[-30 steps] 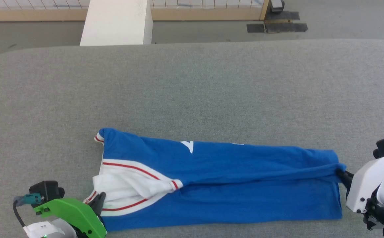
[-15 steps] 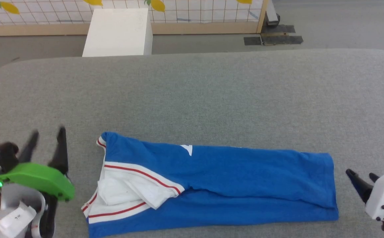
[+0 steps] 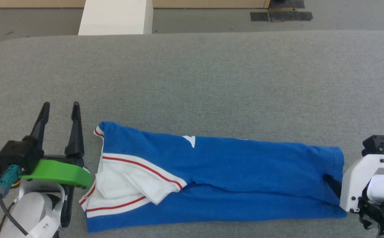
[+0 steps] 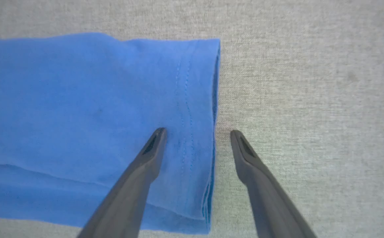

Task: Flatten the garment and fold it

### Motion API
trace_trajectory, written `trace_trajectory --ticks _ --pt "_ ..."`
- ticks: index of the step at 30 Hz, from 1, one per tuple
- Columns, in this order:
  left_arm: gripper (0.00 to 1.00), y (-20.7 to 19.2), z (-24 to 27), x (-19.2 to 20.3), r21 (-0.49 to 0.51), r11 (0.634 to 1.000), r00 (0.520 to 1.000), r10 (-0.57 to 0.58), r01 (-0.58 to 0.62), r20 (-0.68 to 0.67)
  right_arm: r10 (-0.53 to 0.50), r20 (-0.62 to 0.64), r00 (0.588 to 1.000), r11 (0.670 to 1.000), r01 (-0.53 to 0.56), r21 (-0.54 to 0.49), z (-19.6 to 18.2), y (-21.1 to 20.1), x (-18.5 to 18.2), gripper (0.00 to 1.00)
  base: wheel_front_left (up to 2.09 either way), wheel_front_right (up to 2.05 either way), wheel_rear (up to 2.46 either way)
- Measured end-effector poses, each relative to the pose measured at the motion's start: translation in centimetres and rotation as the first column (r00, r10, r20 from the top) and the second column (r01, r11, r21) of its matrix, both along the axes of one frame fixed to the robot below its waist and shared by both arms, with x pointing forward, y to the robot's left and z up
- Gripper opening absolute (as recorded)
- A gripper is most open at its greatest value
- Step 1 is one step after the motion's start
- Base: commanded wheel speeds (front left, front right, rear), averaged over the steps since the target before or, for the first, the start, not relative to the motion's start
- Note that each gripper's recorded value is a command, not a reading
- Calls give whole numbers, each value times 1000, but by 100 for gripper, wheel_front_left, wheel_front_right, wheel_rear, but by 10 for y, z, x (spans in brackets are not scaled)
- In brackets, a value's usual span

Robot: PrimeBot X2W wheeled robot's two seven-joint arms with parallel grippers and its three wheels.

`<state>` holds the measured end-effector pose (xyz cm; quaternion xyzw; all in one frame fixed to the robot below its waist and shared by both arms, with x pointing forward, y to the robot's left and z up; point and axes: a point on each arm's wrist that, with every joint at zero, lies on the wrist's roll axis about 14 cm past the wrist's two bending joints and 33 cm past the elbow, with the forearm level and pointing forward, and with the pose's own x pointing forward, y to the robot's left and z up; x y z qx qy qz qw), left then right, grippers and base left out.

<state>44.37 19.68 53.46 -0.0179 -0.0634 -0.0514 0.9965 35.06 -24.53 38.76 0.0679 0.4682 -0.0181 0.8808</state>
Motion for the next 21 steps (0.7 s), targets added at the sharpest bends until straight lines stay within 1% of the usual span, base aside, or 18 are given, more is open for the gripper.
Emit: trace_trajectory --ticks 6,7,8,9,13,16,20,21 --pt "100 3 -11 4 -25 999 1000 20 -21 -20 28 -52 998 1000 -28 -2 -17 5 3 100 0 0 0" --pt "100 3 -11 5 -29 999 1000 24 -24 -16 33 -58 998 999 -33 -1 -18 6 4 32 0 0 0" --pt "100 4 -11 5 -32 999 1000 28 -28 -13 32 -57 998 999 -31 3 -17 5 6 13 0 0 0" --pt "100 4 -11 6 -31 999 999 30 -30 -12 28 -57 998 1000 -27 9 -17 4 7 0 0 0 0" --pt "100 8 -9 7 -24 999 999 39 -39 1 7 -52 999 1000 -6 14 -14 -6 13 0 0 0 0" --pt "100 8 -9 6 -24 999 999 37 -37 4 -45 -48 998 999 45 -6 -10 -28 15 0 0 0 0" --pt "100 12 -7 5 -19 999 999 42 -42 10 -152 -77 985 985 145 -94 -6 -79 4 0 0 0 0" --pt "100 12 -8 4 -15 999 999 43 -43 8 -207 -76 975 969 194 -150 -1 -104 -2 0 0 0 0"
